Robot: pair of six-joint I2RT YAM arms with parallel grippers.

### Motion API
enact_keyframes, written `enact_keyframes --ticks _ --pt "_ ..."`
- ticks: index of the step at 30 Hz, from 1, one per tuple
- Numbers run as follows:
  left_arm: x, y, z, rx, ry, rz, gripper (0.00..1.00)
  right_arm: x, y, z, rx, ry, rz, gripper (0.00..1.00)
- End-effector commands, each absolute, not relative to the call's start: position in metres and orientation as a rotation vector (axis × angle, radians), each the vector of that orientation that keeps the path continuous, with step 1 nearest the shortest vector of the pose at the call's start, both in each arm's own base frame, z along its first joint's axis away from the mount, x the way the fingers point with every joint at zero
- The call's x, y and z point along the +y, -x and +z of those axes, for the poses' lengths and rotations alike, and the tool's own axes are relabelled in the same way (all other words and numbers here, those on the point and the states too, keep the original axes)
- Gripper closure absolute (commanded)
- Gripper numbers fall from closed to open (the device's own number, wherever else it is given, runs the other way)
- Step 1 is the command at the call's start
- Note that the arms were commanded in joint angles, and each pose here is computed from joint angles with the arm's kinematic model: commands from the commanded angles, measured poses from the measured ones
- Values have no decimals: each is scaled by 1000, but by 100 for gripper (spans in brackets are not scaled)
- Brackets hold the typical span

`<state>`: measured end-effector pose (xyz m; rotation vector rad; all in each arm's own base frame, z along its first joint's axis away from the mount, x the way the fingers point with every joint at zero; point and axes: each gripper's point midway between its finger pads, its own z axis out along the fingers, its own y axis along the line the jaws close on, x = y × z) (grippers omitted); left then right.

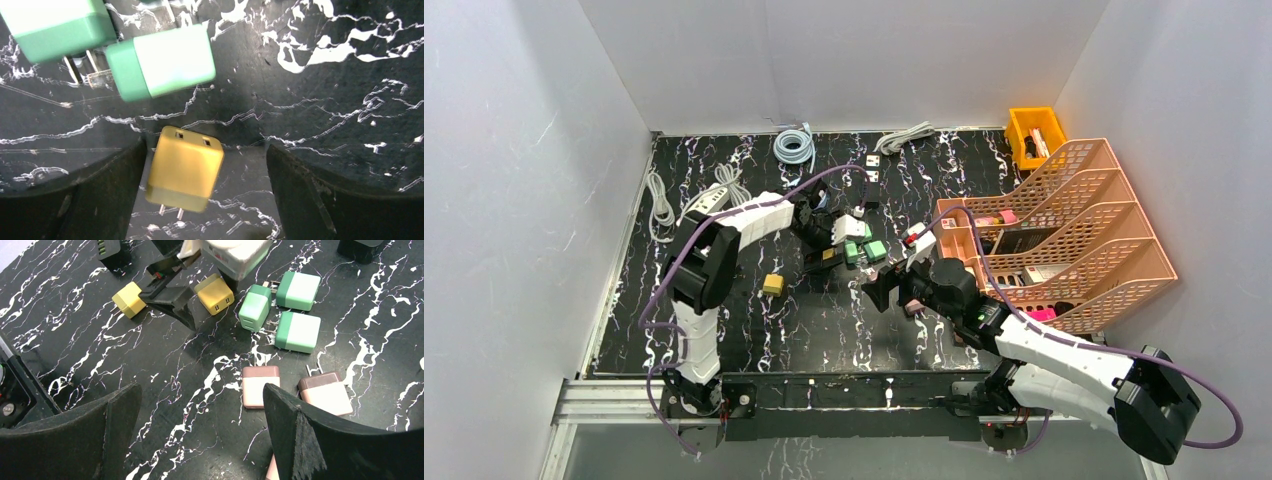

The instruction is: Pull the plug off the socket

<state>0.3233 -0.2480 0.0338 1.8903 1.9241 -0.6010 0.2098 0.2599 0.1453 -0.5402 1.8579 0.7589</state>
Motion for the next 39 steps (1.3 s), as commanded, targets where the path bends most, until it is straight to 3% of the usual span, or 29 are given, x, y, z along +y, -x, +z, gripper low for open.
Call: enact_keyframes --ticks 1,6,10,11,12,13,18,28,34,39 --pt "-251 -320 37 1874 -1972 -643 13 262 -213 161 1788 534 778 2" --pt "-240 -321 27 1910 -1997 -583 26 261 -214 161 1786 530 774 2" --pt "-237 -324 30 2007 -1908 -541 45 261 -214 160 1789 531 772 2" --pt "-237 -322 32 2048 -1877 -555 53 261 -213 159 1790 532 772 2" --pt "-239 -319 37 2081 -1844 -577 82 261 -214 159 1789 532 772 2" --pt "-241 -315 41 2120 -1804 -620 100 261 -214 159 1789 532 771 2" --pt "-257 -267 51 2224 -1712 -807 100 263 -215 156 1803 530 771 2" --pt "-244 -285 80 2719 -949 -306 100 267 -220 145 1853 520 761 2" --pt "-227 -296 63 2730 -256 -184 100 270 -223 144 1873 522 747 2" --pt "-211 -289 51 2725 -84 -117 100 268 -224 144 1875 512 737 2"
